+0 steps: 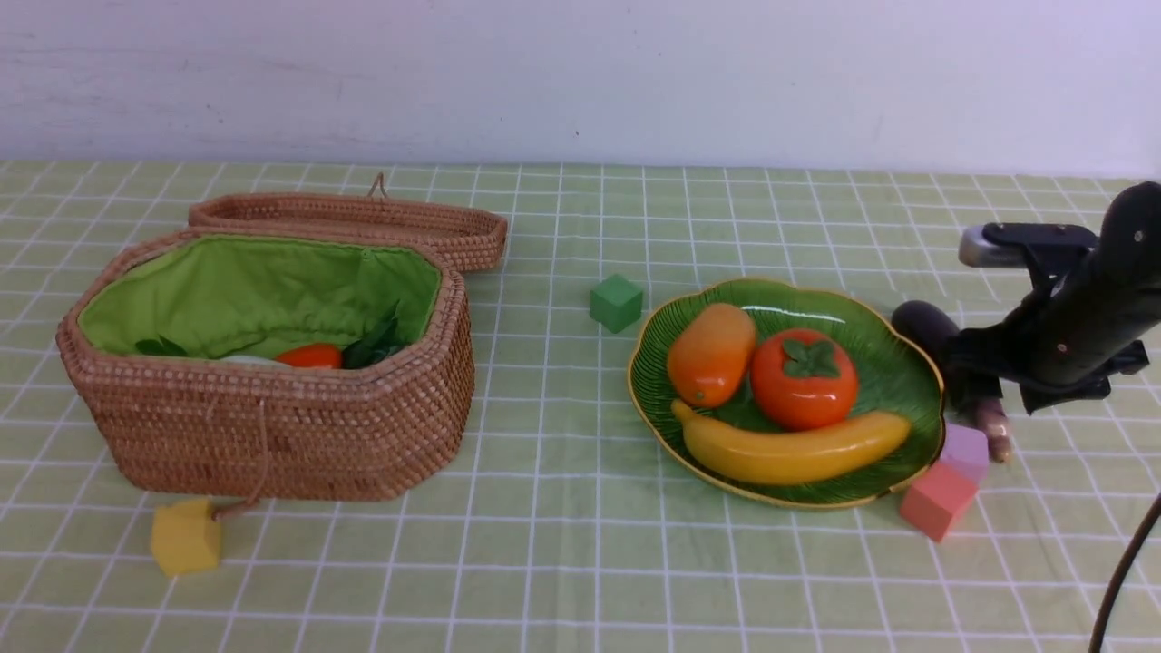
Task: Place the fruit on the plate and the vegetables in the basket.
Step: Grab an eggplant with your right arm and place it in the basket on the left.
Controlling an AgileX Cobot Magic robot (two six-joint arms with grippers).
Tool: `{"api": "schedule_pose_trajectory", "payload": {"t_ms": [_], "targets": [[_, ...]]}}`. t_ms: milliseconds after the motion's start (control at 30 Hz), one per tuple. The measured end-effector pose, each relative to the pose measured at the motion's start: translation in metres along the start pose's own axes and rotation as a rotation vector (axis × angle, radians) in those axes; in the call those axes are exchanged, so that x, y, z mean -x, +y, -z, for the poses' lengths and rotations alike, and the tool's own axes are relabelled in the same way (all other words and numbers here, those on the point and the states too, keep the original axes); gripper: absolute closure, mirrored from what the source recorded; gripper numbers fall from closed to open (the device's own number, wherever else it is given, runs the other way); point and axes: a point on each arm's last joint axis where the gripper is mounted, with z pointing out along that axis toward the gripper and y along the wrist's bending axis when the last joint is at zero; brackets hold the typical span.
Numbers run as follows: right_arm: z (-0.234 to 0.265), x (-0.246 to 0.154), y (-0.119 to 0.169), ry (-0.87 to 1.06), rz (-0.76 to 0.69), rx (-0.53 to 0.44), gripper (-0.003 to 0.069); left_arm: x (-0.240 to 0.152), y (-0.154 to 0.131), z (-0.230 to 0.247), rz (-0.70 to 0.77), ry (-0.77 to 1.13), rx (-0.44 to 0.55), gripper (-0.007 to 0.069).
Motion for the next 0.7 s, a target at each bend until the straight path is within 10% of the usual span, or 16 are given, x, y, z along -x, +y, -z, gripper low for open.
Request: {"api": "schedule_pose_trajectory", "payload": {"t_ms": [300, 700], "targets": [[-0.020, -0.003, -0.002, 0.014, 0.005, -0.007, 0.0368, 0.000, 0.000, 0.000, 0.003, 0.002, 0.000, 0.0634], [0.060, 0.011, 0.010, -0.110, 0.015, 0.020, 0.0372, -0.006, 0.005, 0.000, 0.034, 0.065, 0.060, 0.0634]]}}
